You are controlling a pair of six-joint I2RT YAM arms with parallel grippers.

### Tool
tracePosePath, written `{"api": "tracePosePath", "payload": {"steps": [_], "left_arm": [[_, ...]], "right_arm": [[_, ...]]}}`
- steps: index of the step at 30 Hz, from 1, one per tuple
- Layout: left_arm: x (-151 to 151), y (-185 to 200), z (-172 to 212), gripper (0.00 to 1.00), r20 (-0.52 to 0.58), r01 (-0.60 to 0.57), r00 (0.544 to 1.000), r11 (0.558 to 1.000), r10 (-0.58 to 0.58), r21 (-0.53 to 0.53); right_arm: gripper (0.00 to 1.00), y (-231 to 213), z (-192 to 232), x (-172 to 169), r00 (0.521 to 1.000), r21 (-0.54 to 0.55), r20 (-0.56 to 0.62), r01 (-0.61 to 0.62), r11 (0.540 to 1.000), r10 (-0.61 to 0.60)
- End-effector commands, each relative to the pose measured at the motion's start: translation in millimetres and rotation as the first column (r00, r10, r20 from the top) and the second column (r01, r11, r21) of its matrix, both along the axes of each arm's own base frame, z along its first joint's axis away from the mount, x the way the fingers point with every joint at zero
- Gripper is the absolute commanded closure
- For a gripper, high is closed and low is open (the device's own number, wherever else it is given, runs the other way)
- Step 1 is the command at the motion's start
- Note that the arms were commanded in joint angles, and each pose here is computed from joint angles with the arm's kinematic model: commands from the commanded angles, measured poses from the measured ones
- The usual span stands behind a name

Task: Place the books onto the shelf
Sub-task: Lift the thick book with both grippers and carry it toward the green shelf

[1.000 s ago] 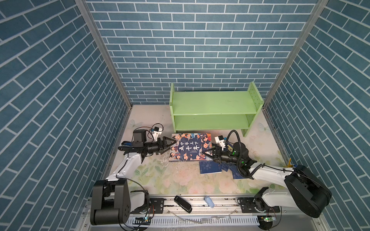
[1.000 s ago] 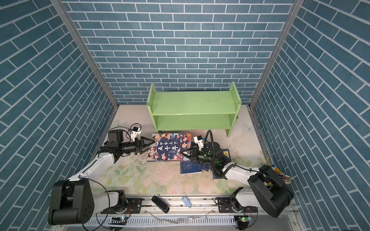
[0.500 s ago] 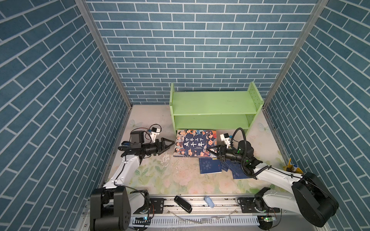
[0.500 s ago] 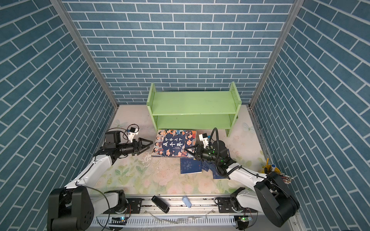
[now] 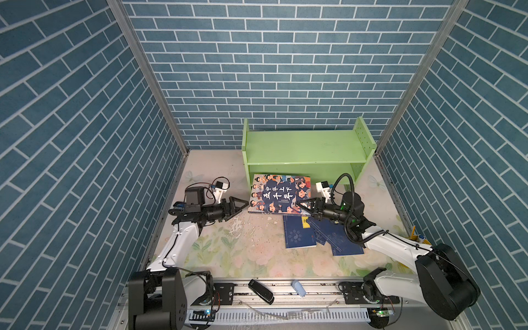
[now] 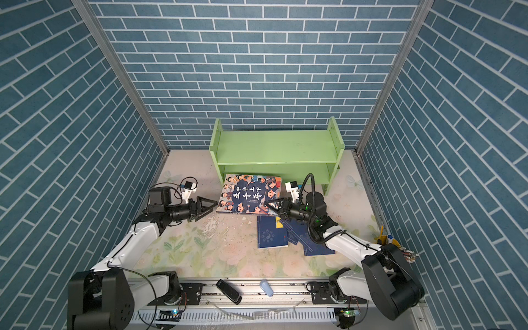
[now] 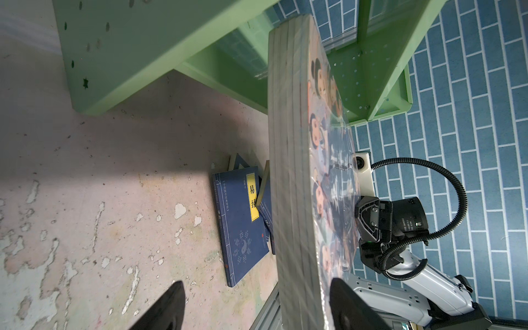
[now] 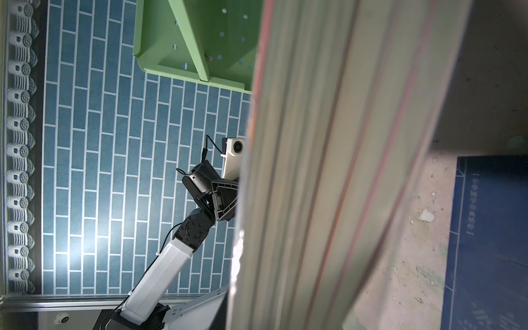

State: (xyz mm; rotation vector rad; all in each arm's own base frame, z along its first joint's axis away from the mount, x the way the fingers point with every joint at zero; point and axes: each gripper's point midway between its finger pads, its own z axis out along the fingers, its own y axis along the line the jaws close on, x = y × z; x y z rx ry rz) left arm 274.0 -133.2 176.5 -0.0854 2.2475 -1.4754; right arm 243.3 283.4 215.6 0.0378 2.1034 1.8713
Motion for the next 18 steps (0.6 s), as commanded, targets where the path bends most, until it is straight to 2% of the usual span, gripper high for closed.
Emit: {"api": "tracePosePath", "payload": {"steps": [1,9,18], "left_arm": [[-0.2,0.7,7.9,0.19,0.031,0.010,0.999,1.000,-0.010,-0.001],[-0.8,0.8,7.8,0.19,0.036,0.011,0.999,1.000,-0.011,0.001],[-0.5,0.3,10.0,0.19,0.031,0.010,0.999,1.000,-0.010,-0.011]], "right_arm": [[1.00,3.3,73.8,2.6,0.953,0.133,0.304,-0.059,0.989,0.016],[1.00,2.2,71.6,20.9,0.957,0.171,0.289,-0.049,0.984,-0.003],[1.00,4.3,67.2,37.4,0.960,0.163,0.279,-0.051,0.985,0.003]]}}
